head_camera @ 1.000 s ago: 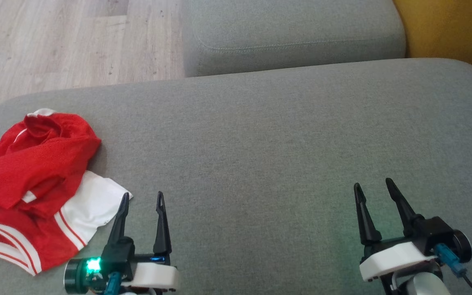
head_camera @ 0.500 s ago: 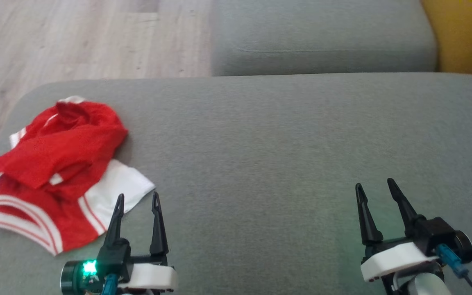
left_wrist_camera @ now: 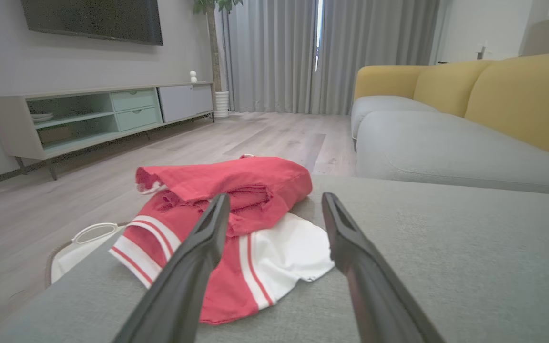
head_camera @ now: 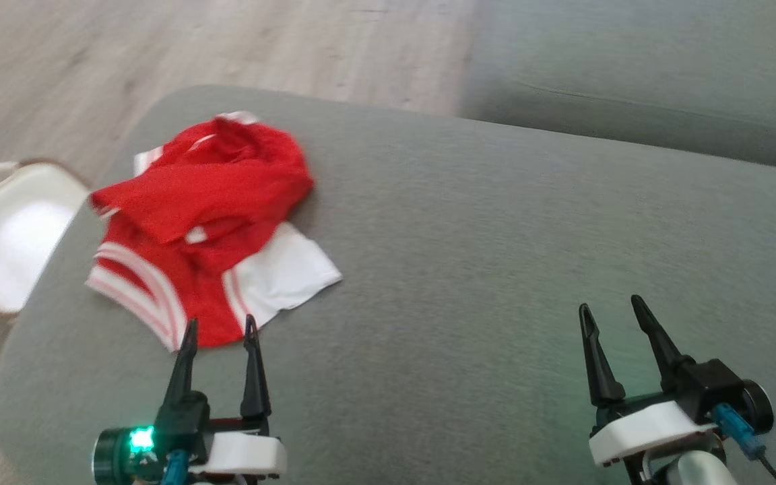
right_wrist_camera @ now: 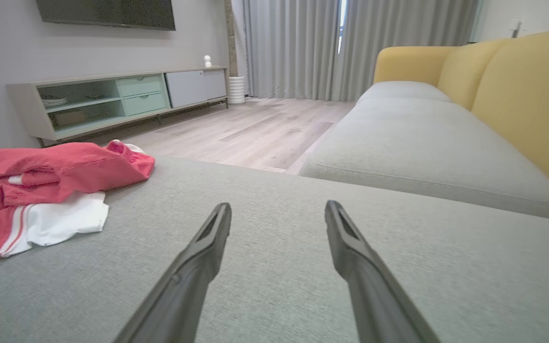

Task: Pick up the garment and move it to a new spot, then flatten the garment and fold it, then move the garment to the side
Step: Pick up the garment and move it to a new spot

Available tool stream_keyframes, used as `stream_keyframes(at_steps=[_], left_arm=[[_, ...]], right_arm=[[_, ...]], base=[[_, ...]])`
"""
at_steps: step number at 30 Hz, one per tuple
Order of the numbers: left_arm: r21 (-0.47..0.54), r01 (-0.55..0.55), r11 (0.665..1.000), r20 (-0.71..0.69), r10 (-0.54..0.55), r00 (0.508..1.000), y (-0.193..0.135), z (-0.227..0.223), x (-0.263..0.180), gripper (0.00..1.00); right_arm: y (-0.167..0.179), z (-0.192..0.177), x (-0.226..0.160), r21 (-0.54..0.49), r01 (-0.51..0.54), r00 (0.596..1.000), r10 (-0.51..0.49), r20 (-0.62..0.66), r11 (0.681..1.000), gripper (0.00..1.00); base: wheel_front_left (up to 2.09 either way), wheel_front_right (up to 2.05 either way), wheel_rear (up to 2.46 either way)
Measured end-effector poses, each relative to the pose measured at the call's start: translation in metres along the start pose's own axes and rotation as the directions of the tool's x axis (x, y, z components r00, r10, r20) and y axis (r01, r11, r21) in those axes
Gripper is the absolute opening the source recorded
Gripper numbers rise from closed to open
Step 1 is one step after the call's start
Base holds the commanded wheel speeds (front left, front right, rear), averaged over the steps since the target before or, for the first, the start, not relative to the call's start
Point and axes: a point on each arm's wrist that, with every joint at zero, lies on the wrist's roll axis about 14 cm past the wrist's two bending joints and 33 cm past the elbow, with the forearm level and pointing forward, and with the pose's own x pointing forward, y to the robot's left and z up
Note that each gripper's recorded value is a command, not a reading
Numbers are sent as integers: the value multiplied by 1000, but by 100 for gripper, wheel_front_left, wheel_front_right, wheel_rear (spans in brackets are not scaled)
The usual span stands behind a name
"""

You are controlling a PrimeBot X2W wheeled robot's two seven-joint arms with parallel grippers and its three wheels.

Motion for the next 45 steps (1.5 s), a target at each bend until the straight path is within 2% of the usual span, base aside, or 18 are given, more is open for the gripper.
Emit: stream_keyframes(at_steps=[9, 15, 19, 22, 26, 30, 36, 40, 42, 45], left_arm=[[5, -186, 982, -3, 186, 982, 58, 0, -22, 100], [17, -246, 969, 12, 245, 969, 76, 6, -25, 100], [43, -223, 974, 67, 220, 973, 73, 24, -14, 100], [79, -172, 982, 118, 163, 980, 69, 42, 8, 100], [129, -98, 987, 207, 70, 976, 62, 82, 58, 100], [124, -23, 992, 200, -2, 980, 50, 111, 116, 100], [119, 33, 992, 12, -35, 999, 38, 96, 190, 100], [110, 52, 993, -128, -38, 991, 28, 71, 232, 100], [84, 73, 994, -241, -51, 969, 20, 48, 247, 100], [91, 104, 990, -426, -56, 903, 12, 3, 256, 100]], right_arm=[[40, -6, 24, -8, -138, 990, 138, -18, 990, 100], [48, -15, 31, -12, -168, 985, 168, -41, 986, 100], [41, -21, 35, 2, -152, 987, 152, -53, 988, 100], [34, -30, 37, 8, -136, 988, 136, -72, 991, 100], [23, -40, 45, -11, -125, 988, 124, -91, 992, 100], [8, -47, 55, -35, -120, 989, 116, -96, 992, 100], [-21, -63, 65, -59, -100, 989, 93, -112, 993, 100], [-39, -70, 72, -54, -75, 992, 69, -102, 996, 100], [-46, -75, 73, -57, -69, 992, 62, -105, 996, 100], [-55, -79, 73, -50, -52, 994, 46, -103, 997, 100]], base=[[0, 0, 0], [0, 0, 0], [0, 0, 0], [0, 0, 0], [0, 0, 0], [0, 0, 0], [0, 0, 0], [0, 0, 0], [0, 0, 0], [0, 0, 0]])
